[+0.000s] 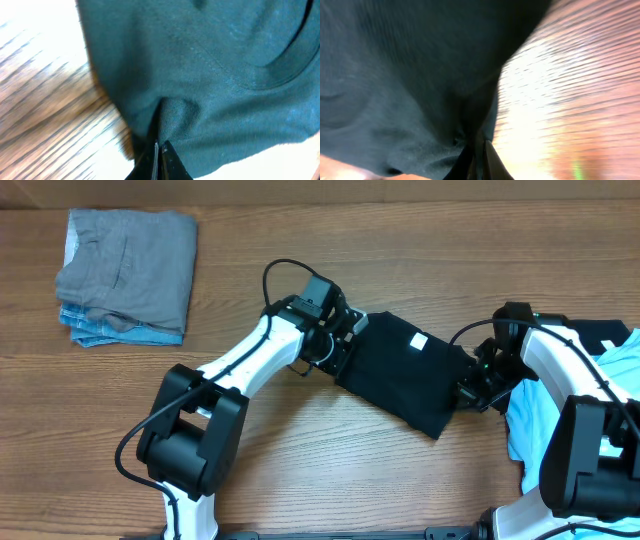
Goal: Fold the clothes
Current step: 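Grasp the folded black shirt's left and right edges with both grippers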
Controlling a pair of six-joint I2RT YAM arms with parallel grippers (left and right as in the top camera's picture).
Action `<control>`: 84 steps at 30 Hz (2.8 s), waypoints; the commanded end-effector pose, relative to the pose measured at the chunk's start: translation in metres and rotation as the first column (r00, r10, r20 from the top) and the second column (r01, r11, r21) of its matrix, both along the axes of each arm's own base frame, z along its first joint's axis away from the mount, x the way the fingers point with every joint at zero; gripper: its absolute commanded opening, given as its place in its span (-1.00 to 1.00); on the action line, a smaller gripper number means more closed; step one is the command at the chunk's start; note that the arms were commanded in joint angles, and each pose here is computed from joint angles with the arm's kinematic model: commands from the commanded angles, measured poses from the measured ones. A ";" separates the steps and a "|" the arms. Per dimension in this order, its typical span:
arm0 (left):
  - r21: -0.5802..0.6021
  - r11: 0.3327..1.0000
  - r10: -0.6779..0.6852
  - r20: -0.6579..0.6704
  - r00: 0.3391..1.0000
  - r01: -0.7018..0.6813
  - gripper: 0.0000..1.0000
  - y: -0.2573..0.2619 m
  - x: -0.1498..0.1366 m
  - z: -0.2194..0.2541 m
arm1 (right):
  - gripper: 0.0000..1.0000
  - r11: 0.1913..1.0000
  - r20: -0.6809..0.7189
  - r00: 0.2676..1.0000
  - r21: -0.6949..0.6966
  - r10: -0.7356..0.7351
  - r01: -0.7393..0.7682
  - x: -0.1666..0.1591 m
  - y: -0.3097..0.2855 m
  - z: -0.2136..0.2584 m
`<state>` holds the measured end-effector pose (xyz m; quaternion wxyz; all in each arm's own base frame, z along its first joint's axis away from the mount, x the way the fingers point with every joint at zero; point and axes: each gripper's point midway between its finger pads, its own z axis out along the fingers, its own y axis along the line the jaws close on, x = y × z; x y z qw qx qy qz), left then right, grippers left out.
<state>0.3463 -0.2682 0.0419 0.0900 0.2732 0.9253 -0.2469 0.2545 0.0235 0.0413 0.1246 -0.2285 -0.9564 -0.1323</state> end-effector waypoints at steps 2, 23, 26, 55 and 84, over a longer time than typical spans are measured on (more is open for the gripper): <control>0.018 0.992 0.126 -0.051 0.991 -0.126 -0.92 0.038 0.018 -0.009 | -0.92 0.990 0.022 1.000 -0.142 0.022 -0.018 0.006 -0.025 0.004; -0.092 0.995 0.032 -0.101 0.994 -0.042 0.71 -0.008 0.008 0.037 | -0.92 0.996 0.139 0.987 -0.022 -0.084 0.088 0.048 -0.012 -0.007; -0.070 0.996 0.038 -0.131 0.991 -0.047 0.71 -0.005 0.001 0.035 | -0.92 0.992 0.128 0.985 -0.032 -0.118 0.123 0.043 -0.014 -0.019; -0.032 0.999 0.020 -0.186 0.982 -0.026 0.89 -0.002 -0.005 0.007 | -0.89 0.964 0.135 0.968 0.193 -0.212 0.184 0.003 0.039 -0.005; -0.146 0.984 0.017 -0.478 0.878 -0.098 0.68 -0.070 -0.043 -0.063 | -0.90 0.955 0.075 0.964 -0.133 -0.257 0.265 -0.032 -0.008 -0.044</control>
